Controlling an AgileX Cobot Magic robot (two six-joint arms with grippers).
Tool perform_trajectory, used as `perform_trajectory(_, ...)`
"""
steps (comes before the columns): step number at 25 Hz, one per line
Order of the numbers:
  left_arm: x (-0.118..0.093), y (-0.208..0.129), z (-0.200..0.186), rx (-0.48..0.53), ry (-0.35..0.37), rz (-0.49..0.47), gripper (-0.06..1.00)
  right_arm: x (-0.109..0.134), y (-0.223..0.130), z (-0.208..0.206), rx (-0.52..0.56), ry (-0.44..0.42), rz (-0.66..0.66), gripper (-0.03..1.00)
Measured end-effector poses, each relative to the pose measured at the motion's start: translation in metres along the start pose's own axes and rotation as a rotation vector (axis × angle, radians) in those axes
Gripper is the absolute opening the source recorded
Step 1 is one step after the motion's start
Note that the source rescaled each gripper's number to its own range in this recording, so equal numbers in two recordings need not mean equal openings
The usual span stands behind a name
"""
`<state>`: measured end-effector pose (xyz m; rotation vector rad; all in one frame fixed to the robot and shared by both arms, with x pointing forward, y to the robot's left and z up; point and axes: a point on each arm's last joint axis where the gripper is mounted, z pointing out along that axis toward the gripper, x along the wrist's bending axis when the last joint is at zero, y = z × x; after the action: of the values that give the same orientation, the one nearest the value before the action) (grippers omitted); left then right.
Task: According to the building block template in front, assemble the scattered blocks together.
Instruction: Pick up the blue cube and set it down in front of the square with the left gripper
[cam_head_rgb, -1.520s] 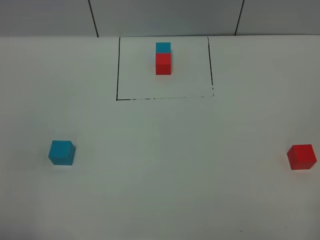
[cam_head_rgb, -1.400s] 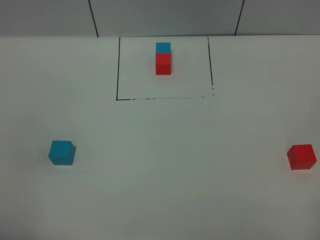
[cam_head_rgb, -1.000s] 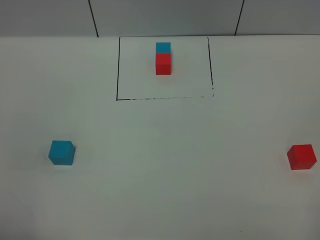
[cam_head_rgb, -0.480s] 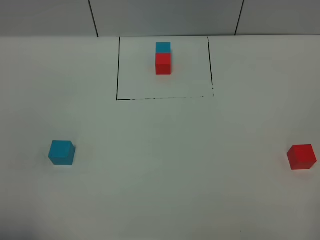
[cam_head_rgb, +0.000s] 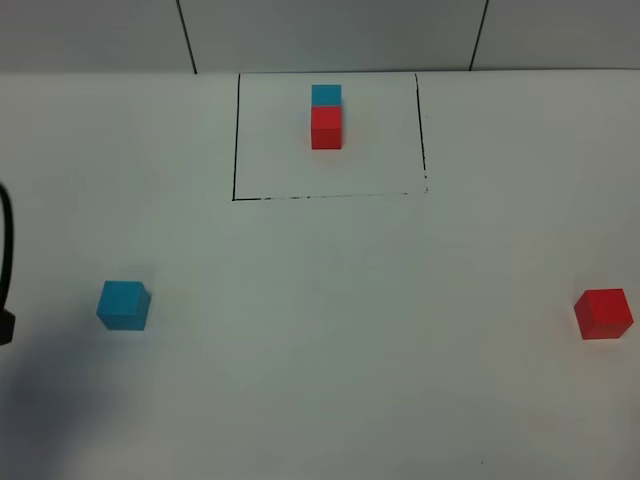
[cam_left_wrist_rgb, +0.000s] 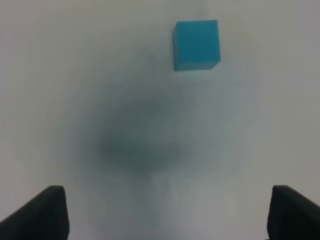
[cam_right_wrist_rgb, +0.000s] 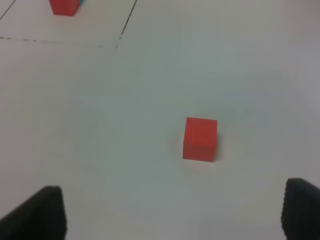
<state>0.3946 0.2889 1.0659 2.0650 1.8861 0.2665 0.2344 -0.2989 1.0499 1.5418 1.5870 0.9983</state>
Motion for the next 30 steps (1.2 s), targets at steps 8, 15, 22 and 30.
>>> perform_trajectory(8,0.005,0.051,0.057,0.16,-0.001,-0.072,0.7,0.0,0.0,0.0,0.0,0.0,0.0,0.74)
perform_trajectory(15,-0.015,0.063,0.106,0.231,0.005,-0.007,0.7,0.0,0.0,0.0,0.0,0.0,0.0,0.74)
perform_trajectory(22,-0.016,0.071,0.14,0.267,0.022,-0.064,0.7,0.0,0.0,0.0,0.0,0.0,0.0,0.74)
perform_trajectory(30,-0.031,0.085,0.159,0.285,-0.002,-0.062,0.7,0.0,0.0,0.0,0.0,0.0,0.0,0.74)
